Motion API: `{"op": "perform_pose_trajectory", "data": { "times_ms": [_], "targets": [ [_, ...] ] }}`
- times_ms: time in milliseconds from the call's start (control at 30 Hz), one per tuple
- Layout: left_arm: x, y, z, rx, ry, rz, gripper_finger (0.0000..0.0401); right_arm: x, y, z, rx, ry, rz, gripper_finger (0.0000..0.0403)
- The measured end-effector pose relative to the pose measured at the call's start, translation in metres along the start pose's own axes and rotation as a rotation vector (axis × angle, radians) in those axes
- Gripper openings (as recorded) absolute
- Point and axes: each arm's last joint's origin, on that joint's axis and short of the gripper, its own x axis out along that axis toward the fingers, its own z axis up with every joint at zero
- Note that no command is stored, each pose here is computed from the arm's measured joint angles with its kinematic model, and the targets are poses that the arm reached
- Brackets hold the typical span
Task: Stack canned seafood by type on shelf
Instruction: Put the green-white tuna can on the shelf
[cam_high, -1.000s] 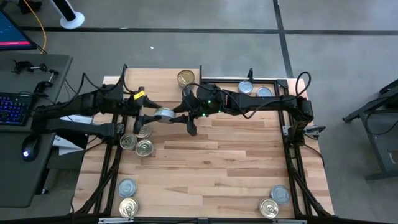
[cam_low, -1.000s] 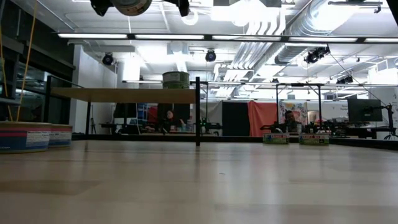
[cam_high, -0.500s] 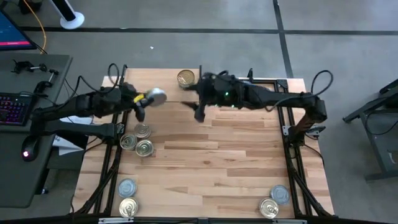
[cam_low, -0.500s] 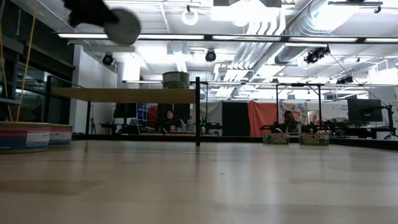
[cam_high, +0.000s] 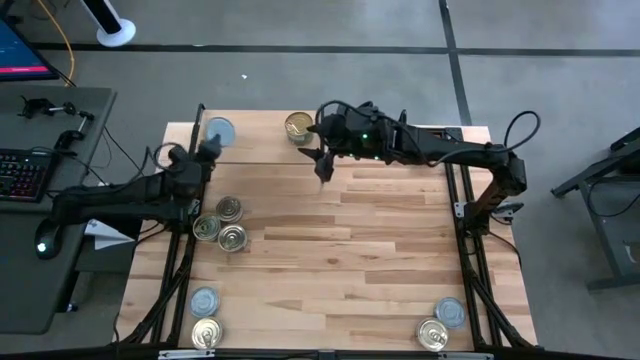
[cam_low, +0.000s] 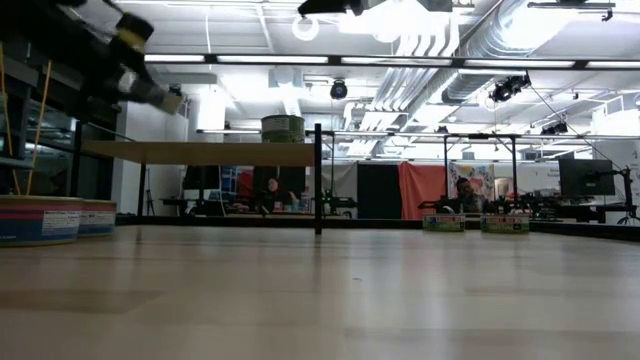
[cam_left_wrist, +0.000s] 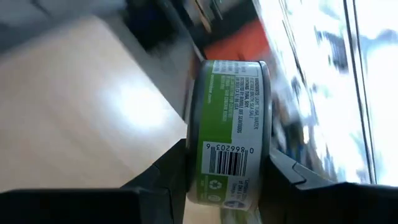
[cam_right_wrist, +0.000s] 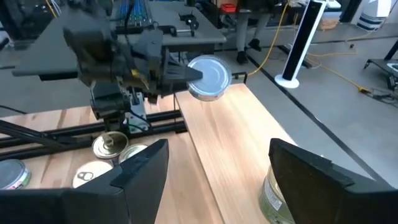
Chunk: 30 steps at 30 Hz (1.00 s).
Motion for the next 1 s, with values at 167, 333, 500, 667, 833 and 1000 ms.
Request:
{"op": "perform_pose_trajectory", "data": {
  "times_ms": [167,333,500,667,833,1000],
  "targets": [
    [0.006,0.022,-0.007,-0.142,-0.145,0.048,0.0119,0.001,-0.003,-0.001,0.0,0.01,0.015,0.027],
    [0.012,0.033,-0.008,-0.172,-0.218,0.078,0.0119,0.001,-0.004,-0.002,-0.001,0.02,0.024,0.027],
    [0.016,0.036,-0.007,-0.169,-0.233,0.098,0.0119,0.001,-0.003,-0.002,-0.001,0.017,0.046,0.027],
    [0.018,0.036,-0.006,-0.174,-0.228,0.106,0.0198,0.001,-0.002,-0.002,0.007,0.018,0.058,0.027],
    [0.019,0.036,-0.006,-0.192,-0.205,0.112,0.0262,0.001,-0.002,-0.002,0.007,0.019,0.057,0.027],
    [0.02,0.035,-0.005,-0.235,-0.2,0.107,0.0272,0.001,-0.002,-0.002,0.007,0.019,0.057,0.027]
  ]
}}
